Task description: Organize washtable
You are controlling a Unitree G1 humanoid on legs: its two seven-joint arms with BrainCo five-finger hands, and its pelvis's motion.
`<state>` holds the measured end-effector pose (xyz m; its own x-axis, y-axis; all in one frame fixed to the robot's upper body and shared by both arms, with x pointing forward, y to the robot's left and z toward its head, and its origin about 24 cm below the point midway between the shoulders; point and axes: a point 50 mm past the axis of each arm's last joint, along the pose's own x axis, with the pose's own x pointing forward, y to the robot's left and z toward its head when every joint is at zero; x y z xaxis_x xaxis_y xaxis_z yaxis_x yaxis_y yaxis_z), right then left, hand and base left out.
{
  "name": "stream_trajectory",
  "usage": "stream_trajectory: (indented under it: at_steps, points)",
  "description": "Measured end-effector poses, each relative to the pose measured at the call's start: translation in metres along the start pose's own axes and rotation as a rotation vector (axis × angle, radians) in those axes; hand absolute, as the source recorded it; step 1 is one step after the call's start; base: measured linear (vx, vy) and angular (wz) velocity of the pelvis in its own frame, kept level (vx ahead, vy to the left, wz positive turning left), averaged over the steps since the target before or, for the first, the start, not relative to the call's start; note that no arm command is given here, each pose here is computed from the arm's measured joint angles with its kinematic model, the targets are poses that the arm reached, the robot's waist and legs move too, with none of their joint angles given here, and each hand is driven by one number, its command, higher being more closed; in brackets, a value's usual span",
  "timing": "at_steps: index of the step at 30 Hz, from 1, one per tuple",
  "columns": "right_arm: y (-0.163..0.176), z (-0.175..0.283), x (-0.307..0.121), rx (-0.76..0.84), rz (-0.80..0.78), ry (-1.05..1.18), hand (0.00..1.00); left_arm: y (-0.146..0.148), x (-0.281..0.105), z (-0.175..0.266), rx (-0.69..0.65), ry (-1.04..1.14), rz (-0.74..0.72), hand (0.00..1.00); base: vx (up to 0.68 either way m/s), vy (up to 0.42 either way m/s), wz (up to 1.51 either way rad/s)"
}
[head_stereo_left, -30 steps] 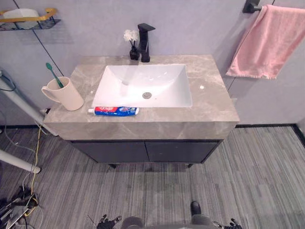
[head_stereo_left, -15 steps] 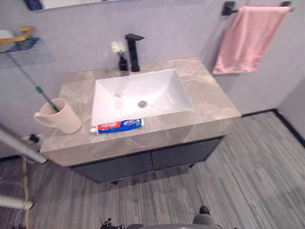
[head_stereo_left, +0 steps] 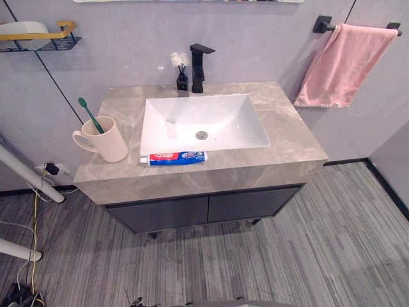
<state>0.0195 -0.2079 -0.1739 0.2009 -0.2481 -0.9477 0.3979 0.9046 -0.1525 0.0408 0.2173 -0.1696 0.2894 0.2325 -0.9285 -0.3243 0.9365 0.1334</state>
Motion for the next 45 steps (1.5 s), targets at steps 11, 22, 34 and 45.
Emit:
stream_trajectory:
  at_steps: [11,22,34,45]
  points:
    - [0.001,0.007,0.001,0.059,0.003,-0.031,0.0,-0.002,0.001,0.007,-0.015,-0.028,-0.004,0.0,0.01,-0.009,0.29]
    - [-0.003,0.02,0.002,0.122,0.0,-0.074,0.0,0.002,0.0,0.003,-0.2,-0.019,0.018,0.0,-0.02,0.182,0.34]
    - [0.006,0.027,0.003,0.165,0.034,-0.088,0.0,-0.002,0.003,0.016,0.047,-0.046,-0.045,0.0,0.15,0.302,-0.33]
    - [-0.003,0.017,0.002,0.147,0.012,-0.059,0.0,-0.012,0.001,0.008,0.007,-0.027,-0.062,0.0,0.04,-0.064,0.09]
